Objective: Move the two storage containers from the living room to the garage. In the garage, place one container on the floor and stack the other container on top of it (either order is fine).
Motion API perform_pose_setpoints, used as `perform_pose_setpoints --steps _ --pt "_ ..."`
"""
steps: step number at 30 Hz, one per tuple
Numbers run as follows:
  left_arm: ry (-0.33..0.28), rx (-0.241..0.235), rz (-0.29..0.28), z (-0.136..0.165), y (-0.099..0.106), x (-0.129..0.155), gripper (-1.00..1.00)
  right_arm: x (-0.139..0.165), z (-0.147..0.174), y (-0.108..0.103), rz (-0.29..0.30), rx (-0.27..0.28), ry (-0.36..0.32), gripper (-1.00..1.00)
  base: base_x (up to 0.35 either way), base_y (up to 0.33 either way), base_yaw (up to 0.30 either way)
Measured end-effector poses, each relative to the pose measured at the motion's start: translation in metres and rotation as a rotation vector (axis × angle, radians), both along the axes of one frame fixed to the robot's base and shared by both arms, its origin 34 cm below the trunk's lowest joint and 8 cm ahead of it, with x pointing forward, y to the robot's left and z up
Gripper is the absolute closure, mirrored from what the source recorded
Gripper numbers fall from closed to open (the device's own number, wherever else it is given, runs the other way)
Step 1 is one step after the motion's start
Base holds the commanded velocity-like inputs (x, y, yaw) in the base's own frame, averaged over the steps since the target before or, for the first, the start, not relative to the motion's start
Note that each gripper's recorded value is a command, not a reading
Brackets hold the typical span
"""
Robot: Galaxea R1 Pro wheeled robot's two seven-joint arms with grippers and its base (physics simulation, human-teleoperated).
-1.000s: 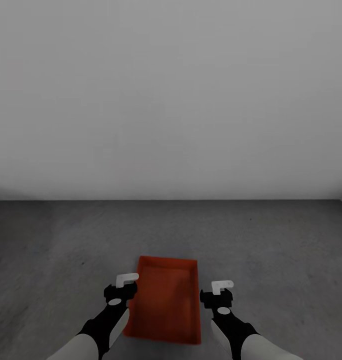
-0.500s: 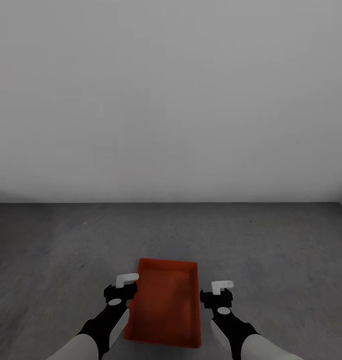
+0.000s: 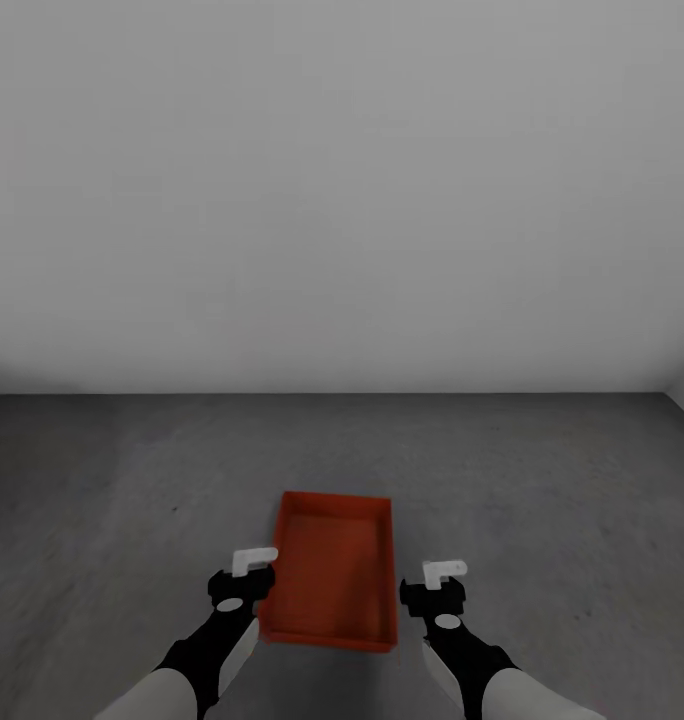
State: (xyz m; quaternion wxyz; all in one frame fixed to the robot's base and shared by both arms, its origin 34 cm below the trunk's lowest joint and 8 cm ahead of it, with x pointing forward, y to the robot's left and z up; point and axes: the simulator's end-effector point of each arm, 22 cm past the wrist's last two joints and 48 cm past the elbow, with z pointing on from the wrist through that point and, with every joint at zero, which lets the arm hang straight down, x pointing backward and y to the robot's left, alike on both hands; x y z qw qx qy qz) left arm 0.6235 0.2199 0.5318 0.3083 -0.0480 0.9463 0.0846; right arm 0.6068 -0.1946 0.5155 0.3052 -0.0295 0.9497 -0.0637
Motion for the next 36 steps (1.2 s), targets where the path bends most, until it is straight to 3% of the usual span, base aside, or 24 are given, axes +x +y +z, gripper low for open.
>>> perform_pose_setpoints --steps 14,20,24,30,32,36 --pt "0.003 0.0 0.0 -0.001 0.0 -0.001 -1.0 0.0 0.0 -0.001 -0.002 -0.001 0.002 -1.0 -0.343 0.0 0.0" --pt "0.014 0.0 0.0 -0.004 0.002 -0.006 -1.0 0.0 0.0 -0.001 -0.001 -0.001 0.001 -1.0 -0.142 0.0 0.0" --pt "0.108 0.029 -0.004 -0.028 0.018 -0.043 -1.0 -0.006 -0.003 -0.003 0.0 -0.003 0.016 -1.0 -0.021 0.0 0.0" --pt "0.187 0.068 0.007 -0.044 0.046 -0.076 -1.0 -0.008 -0.005 -0.004 0.003 -0.007 0.027 -1.0 -0.004 0.0 0.0" --pt "0.237 0.065 0.056 -0.053 0.06 -0.098 -1.0 -0.012 -0.007 -0.004 0.007 -0.009 0.035 -1.0 0.0 0.0 0.0" --pt "0.275 0.046 0.138 -0.059 0.077 -0.118 -1.0 -0.016 -0.009 -0.003 0.011 -0.01 0.045 -1.0 0.0 0.0 0.0"
